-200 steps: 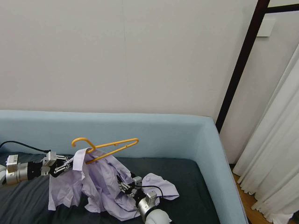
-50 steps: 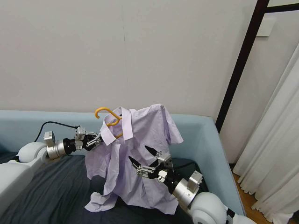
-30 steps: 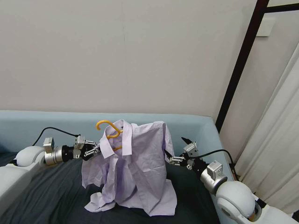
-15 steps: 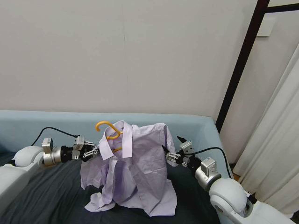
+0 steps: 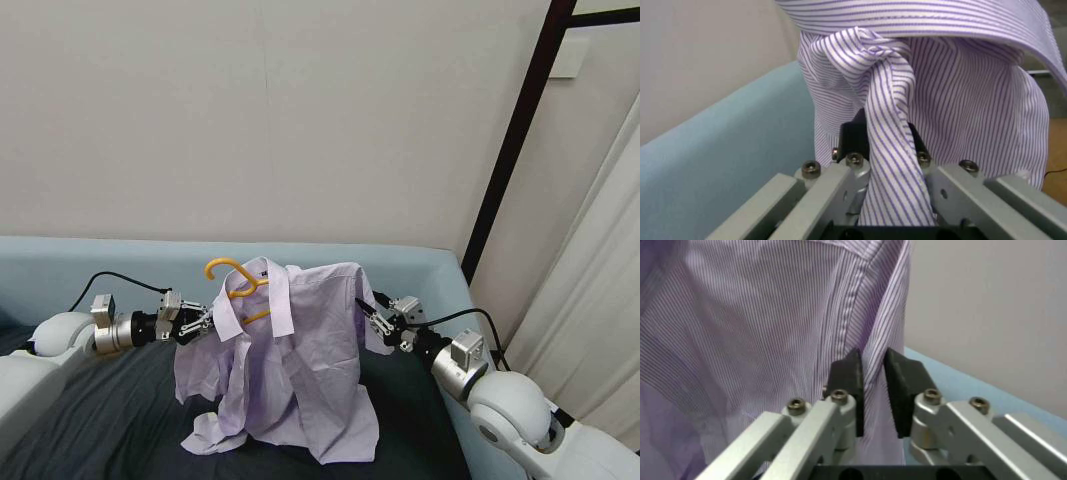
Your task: Pick up the clothes from the sofa and hang them on the clothes hanger.
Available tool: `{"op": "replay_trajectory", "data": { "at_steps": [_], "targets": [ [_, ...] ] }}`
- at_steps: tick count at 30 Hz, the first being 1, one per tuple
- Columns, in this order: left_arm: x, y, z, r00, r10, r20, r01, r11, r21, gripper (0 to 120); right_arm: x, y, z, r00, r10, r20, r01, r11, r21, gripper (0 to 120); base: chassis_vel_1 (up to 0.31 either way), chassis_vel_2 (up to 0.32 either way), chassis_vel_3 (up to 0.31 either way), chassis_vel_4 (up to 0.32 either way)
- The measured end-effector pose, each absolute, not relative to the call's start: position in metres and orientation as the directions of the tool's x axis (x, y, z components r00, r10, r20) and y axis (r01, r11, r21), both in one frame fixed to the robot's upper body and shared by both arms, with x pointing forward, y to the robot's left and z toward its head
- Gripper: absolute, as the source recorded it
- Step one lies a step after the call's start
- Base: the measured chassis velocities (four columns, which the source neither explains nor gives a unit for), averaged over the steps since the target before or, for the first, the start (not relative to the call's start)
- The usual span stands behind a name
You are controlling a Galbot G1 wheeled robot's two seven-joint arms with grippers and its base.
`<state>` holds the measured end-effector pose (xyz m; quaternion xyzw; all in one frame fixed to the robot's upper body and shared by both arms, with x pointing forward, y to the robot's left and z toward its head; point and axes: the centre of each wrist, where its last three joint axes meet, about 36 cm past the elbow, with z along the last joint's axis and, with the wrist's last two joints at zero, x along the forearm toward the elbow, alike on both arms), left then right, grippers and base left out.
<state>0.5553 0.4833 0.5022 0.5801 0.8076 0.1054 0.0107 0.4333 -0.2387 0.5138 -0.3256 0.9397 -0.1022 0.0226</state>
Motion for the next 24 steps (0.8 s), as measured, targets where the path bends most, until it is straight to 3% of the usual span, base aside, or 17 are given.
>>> {"op": "replay_trajectory", "data": {
  "at_steps": [3,5,11,24],
  "targets": [
    [0.555,0.484,0.502,-0.326,0.939,0.107,0.935,0.304,0.182,1,0.438,-0.244,0.518,-0.772,-0.635,0.018,-0.624,0.753,-0.209,3,0.0,0.0,0.0,0.0],
    [0.553,0.485,0.5,-0.314,0.942,0.115,0.94,0.292,0.176,1,0.446,-0.252,0.524,-0.755,-0.656,0.001,-0.639,0.735,-0.226,0,0.0,0.0,0.0,0.0],
    [0.552,0.489,0.498,-0.292,0.948,0.128,0.948,0.269,0.168,1,0.467,-0.277,0.544,-0.711,-0.703,-0.028,-0.673,0.692,-0.26,0,0.0,0.0,0.0,0.0],
    [0.555,0.494,0.49,-0.286,0.947,0.147,0.952,0.263,0.156,1,0.465,-0.276,0.543,-0.701,-0.707,-0.094,-0.677,0.701,-0.223,0,0.0,0.0,0.0,0.0]
  ]
}}
